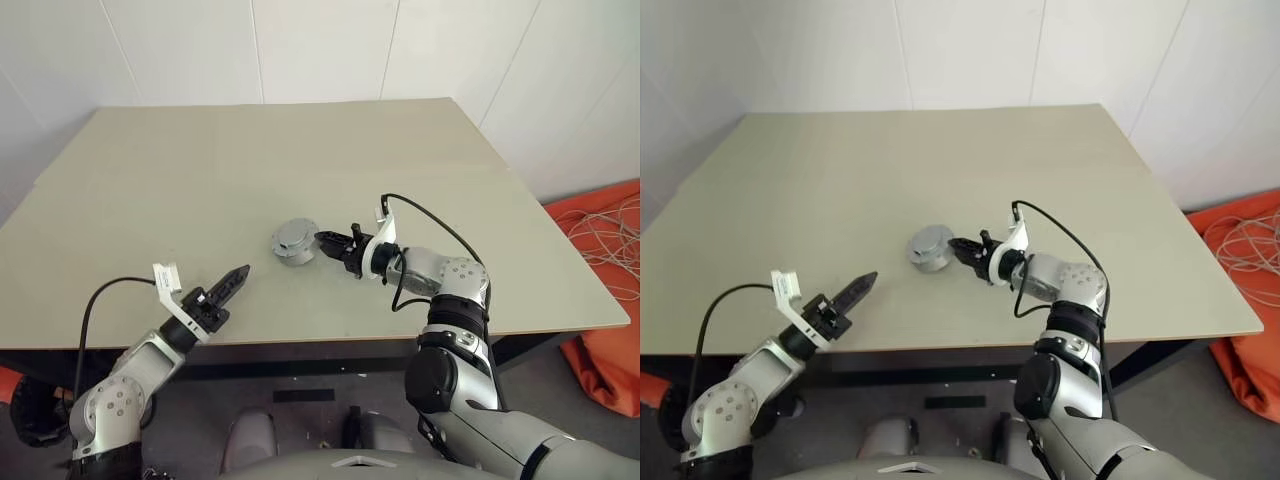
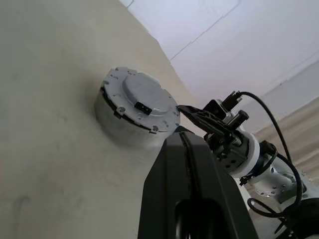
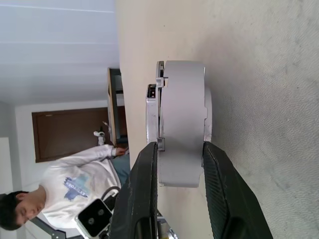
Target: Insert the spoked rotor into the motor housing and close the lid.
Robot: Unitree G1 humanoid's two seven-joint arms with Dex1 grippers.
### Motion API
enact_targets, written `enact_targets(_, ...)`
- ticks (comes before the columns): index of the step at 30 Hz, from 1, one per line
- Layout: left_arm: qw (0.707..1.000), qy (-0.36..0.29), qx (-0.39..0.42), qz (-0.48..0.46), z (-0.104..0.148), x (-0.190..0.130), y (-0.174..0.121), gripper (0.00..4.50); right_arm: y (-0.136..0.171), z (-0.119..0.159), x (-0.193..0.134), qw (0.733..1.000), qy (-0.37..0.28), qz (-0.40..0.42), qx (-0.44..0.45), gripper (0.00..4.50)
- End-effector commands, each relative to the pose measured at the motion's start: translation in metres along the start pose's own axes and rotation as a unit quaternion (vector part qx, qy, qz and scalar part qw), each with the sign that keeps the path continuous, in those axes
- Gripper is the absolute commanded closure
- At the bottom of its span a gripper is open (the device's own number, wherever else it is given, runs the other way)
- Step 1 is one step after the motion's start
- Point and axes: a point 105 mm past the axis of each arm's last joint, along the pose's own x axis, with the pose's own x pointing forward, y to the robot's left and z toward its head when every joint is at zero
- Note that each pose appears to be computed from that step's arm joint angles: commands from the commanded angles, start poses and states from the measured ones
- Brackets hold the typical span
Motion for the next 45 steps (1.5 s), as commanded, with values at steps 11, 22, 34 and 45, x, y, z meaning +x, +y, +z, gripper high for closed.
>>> enact_targets(11, 0.988, -0.028, -0.152, -0.026, -0.009, 0.009, -0.011, 4.5, 0.029, -0.009, 0.01, 0.997, 0.006, 0.076, 0.014, 3.46)
enact_targets(22, 0.986, -0.027, -0.161, -0.028, -0.008, 0.016, -0.009, 4.5, 0.038, -0.005, 0.009, 0.995, -0.001, 0.097, 0.011, 3.46)
enact_targets(34, 0.973, -0.066, -0.214, -0.047, 0.006, 0.026, -0.007, 2.0, 0.067, -0.005, 0.005, 0.991, 0.003, 0.136, -0.008, 3.46)
enact_targets(45, 0.968, -0.063, -0.234, -0.072, 0.009, 0.038, -0.018, 0.0, 0.087, -0.012, 0.002, 0.987, 0.011, 0.157, -0.016, 3.46)
